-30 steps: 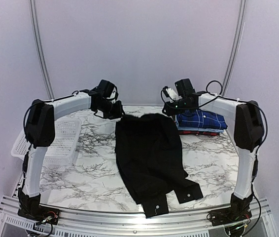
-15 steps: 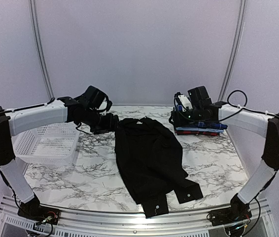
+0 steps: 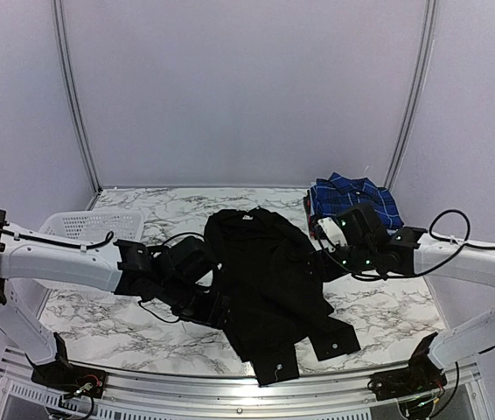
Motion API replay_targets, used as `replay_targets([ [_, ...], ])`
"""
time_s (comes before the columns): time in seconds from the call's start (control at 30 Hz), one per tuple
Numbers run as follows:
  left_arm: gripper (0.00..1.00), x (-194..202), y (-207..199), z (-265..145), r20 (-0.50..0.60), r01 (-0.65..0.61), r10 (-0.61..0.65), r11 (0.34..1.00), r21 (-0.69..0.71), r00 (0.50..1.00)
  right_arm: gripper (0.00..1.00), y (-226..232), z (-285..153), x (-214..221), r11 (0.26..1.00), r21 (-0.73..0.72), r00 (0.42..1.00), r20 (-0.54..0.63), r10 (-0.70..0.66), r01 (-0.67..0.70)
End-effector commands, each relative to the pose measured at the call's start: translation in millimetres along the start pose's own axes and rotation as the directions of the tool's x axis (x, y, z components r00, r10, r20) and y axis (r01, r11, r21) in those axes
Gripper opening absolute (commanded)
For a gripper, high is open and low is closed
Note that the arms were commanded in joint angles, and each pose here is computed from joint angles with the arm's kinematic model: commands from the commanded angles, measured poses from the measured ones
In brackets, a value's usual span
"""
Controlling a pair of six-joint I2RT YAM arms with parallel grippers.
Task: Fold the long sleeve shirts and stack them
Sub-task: Flatten out the crumpled shirt at the center of the board.
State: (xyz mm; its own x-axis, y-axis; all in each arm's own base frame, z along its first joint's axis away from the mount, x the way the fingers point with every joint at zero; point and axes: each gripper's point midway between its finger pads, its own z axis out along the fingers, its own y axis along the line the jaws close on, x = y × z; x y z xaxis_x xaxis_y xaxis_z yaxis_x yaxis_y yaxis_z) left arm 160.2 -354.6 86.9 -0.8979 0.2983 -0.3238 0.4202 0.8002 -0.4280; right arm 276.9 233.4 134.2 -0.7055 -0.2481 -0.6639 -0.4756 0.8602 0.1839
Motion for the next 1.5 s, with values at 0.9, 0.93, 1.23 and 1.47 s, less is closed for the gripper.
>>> replay_targets([
  [0.9, 0.0, -7.5, -49.0, 10.8, 0.084, -0.04, 0.045, 0.998, -0.056, 0.995, 0.42, 33.5, -7.4, 113.9, 0.996, -0.002, 0.982, -0.171, 0.084, -0.086],
  [0.93, 0.0, -12.2, -44.5, 2.9, 0.106, -0.037, 0.046, 0.996, -0.085, 0.993, 0.35, 36.5, -6.3, 112.7, 0.996, -0.015, 0.982, -0.17, 0.083, -0.086],
  [1.23, 0.0, -51.5, 20.7, -77.3, 0.278, 0.104, -0.021, 0.952, -0.288, 0.96, 0.0, 13.0, -16.8, 84.5, 0.986, 0.15, 0.991, -0.094, 0.09, -0.075],
  [1.47, 0.0, -82.0, 83.6, -134.6, 0.351, 0.191, -0.043, 0.896, -0.4, 0.935, 0.0, -64.6, -40.1, 51.1, 0.899, 0.418, 0.99, 0.01, 0.141, -0.133],
])
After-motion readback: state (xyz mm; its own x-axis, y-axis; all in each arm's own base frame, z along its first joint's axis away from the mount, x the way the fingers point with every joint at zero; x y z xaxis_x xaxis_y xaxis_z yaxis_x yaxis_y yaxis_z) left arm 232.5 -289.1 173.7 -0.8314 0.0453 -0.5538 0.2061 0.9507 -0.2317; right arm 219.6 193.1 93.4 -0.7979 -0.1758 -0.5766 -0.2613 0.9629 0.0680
